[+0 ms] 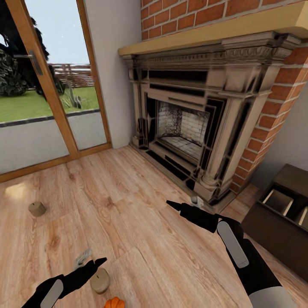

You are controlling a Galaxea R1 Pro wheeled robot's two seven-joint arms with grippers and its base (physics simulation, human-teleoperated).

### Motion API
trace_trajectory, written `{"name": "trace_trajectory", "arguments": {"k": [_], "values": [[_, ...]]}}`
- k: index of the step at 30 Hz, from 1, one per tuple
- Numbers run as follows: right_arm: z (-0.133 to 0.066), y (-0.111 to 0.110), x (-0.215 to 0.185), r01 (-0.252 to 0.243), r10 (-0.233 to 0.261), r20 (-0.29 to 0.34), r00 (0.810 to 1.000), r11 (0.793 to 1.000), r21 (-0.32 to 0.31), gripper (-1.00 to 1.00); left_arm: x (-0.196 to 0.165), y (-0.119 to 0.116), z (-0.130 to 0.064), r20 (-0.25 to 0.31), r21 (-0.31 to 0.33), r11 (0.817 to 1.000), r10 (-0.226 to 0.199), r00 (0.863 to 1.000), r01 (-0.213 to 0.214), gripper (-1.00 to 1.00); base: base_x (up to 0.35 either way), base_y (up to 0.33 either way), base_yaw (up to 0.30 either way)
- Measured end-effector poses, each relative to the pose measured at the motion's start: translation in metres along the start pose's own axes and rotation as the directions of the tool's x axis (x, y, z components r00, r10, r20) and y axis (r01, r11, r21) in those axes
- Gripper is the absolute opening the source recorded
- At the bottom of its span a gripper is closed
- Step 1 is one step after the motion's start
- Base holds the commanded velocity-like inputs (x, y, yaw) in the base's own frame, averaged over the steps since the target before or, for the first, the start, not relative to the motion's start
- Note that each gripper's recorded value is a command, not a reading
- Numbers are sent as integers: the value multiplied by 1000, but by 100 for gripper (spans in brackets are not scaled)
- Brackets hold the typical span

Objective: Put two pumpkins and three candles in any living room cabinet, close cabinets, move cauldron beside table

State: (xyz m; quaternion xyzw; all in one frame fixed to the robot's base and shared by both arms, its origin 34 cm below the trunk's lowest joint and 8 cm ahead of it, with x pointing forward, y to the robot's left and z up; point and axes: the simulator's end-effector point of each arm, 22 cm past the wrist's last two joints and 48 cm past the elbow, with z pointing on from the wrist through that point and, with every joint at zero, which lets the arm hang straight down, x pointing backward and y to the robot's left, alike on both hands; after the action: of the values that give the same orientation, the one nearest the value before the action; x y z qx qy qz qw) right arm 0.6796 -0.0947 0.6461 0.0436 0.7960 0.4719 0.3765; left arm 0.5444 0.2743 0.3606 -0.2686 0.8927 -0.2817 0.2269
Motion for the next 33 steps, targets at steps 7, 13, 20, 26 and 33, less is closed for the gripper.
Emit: {"name": "trace_trajectory", "arguments": {"k": [7,13,20,26,33], "values": [[2,-10,15,-7,7,-17,1000,1000,-1,100,16,11,9,-21,26,1000,-11,1000,12,100,0,0,0],[4,-20,26,-9,9,-23,1000,1000,-2,100,29,22,18,-33,23,1000,-16,999,17,100,0,0,0],[6,-31,38,-10,10,-25,1000,1000,-1,100,28,34,28,0,21,1000,2,1000,-2,100,0,0,0],[7,-41,47,-10,10,-26,1000,1000,0,100,31,45,35,12,20,1000,3,1000,-3,100,0,0,0],[9,-52,59,-10,10,-26,1000,1000,0,100,43,64,45,12,-5,1000,0,1000,0,100,0,0,0]]}}
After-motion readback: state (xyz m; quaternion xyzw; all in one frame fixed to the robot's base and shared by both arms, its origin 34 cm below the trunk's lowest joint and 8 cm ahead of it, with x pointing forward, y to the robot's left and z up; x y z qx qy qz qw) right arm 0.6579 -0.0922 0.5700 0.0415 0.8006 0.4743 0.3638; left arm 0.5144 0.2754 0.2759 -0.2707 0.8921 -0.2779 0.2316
